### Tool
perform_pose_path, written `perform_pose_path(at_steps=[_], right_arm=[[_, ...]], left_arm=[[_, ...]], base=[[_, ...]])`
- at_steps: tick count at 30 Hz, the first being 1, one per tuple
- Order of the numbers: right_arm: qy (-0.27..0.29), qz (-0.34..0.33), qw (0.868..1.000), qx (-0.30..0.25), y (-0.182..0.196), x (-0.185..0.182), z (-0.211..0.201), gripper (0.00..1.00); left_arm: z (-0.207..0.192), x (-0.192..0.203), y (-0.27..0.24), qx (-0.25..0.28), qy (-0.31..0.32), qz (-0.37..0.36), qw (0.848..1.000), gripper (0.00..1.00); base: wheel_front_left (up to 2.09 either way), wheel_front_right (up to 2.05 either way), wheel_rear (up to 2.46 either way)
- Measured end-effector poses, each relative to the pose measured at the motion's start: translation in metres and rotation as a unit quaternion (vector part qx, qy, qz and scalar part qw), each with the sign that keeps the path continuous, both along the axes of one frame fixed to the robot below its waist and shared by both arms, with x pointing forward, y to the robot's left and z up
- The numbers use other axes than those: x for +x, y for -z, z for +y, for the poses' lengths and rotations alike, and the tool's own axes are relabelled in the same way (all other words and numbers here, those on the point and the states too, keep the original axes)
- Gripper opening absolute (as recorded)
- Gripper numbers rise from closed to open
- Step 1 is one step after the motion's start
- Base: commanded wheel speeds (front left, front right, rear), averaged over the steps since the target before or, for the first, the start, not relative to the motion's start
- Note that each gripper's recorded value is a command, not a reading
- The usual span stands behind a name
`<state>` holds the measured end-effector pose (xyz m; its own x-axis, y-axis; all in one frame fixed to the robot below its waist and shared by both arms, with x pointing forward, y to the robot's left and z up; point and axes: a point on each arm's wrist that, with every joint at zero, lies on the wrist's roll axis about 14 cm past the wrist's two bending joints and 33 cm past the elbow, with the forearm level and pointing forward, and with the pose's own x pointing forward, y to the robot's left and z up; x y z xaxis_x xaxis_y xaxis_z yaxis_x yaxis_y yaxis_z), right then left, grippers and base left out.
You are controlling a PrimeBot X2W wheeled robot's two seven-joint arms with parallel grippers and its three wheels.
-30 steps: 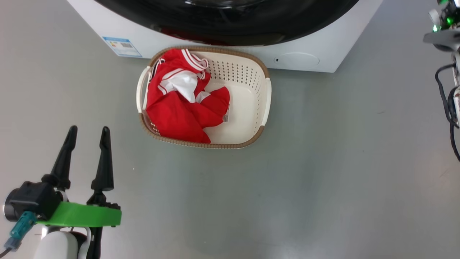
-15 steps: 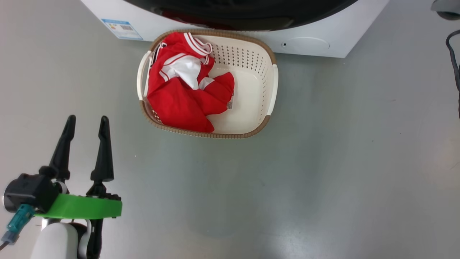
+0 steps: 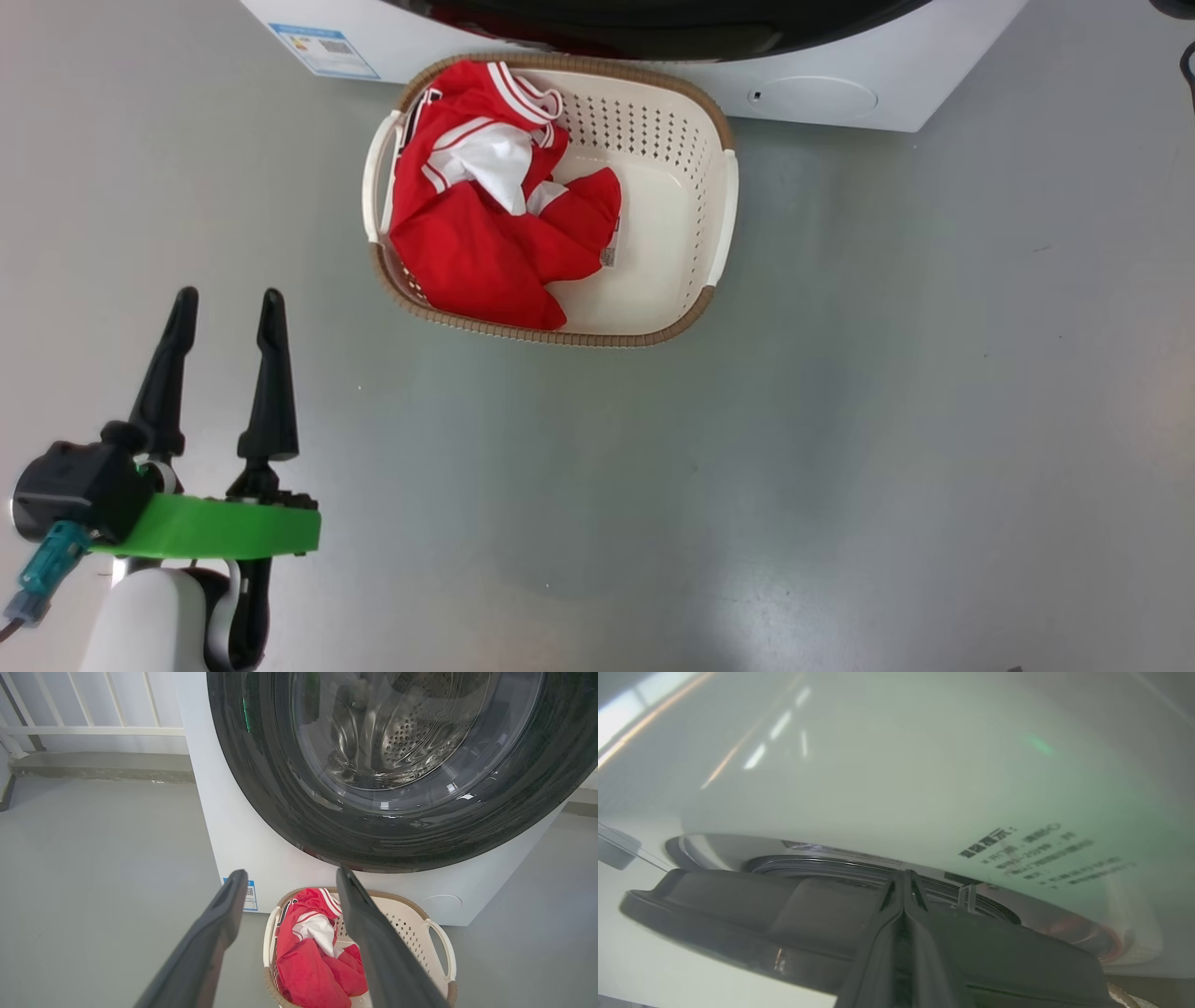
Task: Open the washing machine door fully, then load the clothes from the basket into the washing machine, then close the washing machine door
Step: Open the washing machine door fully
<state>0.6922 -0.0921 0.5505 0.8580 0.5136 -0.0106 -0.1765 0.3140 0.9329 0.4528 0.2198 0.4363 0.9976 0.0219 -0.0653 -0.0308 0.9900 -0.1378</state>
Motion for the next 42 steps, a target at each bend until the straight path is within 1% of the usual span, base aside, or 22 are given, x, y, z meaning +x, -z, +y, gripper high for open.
perform_pose_path(at_steps=[8, 13, 22, 30, 37, 42], right_arm=[[-0.016, 0.01, 1.0, -0.01, 0.001, 0.0, 0.004, 0.0], [-0.032, 0.017, 0.999, -0.017, 0.0, -0.006, 0.007, 0.0], [-0.068, 0.037, 0.997, -0.026, 0.0, -0.037, 0.012, 0.0], [-0.09, 0.047, 0.994, -0.032, 0.0, -0.068, 0.017, 0.0], [-0.097, 0.04, 0.994, -0.029, -0.01, -0.084, 0.018, 0.0], [-0.089, 0.032, 0.995, -0.026, -0.016, -0.088, 0.013, 0.0]], left_arm=[[0.0, 0.0, -0.001, -0.001, -0.002, -0.002, 1.0, 1.0], [0.001, -0.001, -0.005, -0.002, -0.003, -0.005, 1.0, 1.0], [0.001, -0.011, -0.017, -0.006, -0.005, -0.016, 1.0, 1.0], [-0.004, -0.022, -0.027, -0.01, -0.001, -0.025, 1.0, 1.0], [-0.007, -0.029, -0.034, -0.012, 0.003, -0.031, 0.999, 1.0], [-0.009, -0.031, -0.036, -0.013, 0.006, -0.033, 0.999, 1.0]], base=[[0.0, 0.0, 0.0], [0.0, 0.0, 0.0], [0.0, 0.0, 0.0], [0.0, 0.0, 0.0], [0.0, 0.0, 0.0], [0.0, 0.0, 0.0]])
